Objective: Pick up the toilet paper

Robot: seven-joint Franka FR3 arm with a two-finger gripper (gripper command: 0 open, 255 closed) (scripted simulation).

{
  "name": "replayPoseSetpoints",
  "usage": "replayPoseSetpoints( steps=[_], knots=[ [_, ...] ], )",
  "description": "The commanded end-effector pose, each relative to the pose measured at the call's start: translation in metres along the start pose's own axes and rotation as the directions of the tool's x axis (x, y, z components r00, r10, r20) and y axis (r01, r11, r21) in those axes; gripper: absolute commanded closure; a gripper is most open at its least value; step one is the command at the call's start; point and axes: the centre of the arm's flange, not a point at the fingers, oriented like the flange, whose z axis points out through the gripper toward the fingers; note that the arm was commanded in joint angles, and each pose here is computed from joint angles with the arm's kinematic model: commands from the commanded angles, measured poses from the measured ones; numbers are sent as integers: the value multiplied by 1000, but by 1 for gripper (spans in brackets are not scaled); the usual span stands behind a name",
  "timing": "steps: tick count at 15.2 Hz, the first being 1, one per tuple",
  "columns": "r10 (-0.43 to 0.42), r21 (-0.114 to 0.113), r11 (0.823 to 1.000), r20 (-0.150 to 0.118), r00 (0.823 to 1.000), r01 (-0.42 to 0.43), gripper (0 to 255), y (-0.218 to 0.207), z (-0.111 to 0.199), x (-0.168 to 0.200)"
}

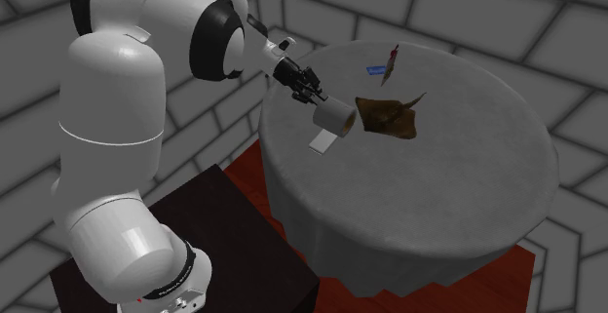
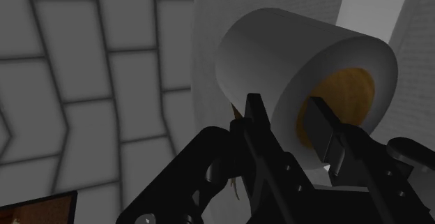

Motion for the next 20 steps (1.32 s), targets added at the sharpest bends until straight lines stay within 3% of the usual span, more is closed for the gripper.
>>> replayPoseSetpoints(
  steps=[1, 20],
  knots=[
    [-1, 0, 1000, 1, 1000, 1, 255, 0, 0, 0],
    [-1, 1, 1000, 1, 1000, 1, 255, 74, -28, 1]
  ],
)
